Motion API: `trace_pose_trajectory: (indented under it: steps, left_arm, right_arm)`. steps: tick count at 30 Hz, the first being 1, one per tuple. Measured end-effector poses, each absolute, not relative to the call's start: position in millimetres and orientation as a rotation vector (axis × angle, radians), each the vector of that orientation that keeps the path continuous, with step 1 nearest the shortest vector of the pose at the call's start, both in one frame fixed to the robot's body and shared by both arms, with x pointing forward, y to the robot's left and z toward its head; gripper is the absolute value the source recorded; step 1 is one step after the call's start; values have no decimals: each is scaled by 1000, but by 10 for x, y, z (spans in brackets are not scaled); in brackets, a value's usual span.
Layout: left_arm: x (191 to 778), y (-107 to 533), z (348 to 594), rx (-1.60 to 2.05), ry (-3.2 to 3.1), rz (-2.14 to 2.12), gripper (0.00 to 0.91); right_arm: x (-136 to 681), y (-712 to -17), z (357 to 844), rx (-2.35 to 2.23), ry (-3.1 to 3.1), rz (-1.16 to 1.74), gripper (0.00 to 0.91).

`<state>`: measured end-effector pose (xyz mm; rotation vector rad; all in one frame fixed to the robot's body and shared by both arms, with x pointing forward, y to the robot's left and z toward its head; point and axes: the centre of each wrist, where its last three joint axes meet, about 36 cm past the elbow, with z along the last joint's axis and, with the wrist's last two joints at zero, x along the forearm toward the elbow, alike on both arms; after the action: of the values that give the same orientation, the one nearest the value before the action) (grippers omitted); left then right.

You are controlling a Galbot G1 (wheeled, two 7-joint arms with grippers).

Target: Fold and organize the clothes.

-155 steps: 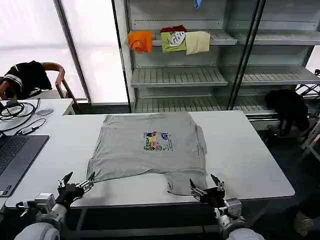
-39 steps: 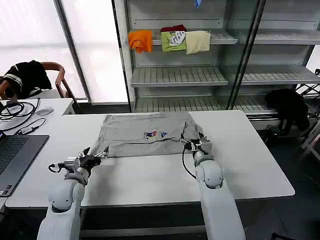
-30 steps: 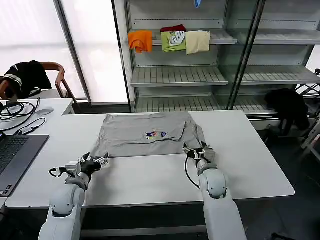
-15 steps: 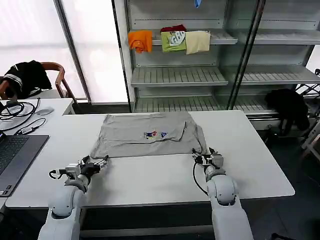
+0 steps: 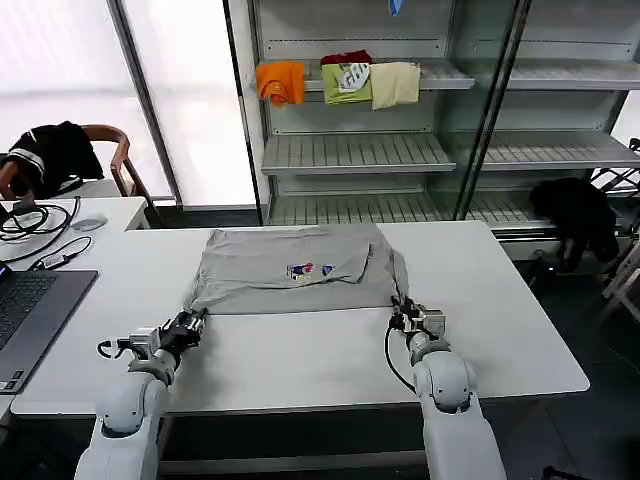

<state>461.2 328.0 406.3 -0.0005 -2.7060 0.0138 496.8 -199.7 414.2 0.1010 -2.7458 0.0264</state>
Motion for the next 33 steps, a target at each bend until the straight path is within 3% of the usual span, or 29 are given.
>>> trace_pose_trajectory:
  steps: [20, 33]
  left_arm:
    - [4498, 3327, 4149, 1, -2737, 43, 0]
    - [3678, 3310, 4296, 8, -2743, 99, 0]
  right_arm:
    - [4658, -2049, 4168, 142, -2746, -48, 0]
    - [3880, -2064, 4374, 173, -2782, -79, 0]
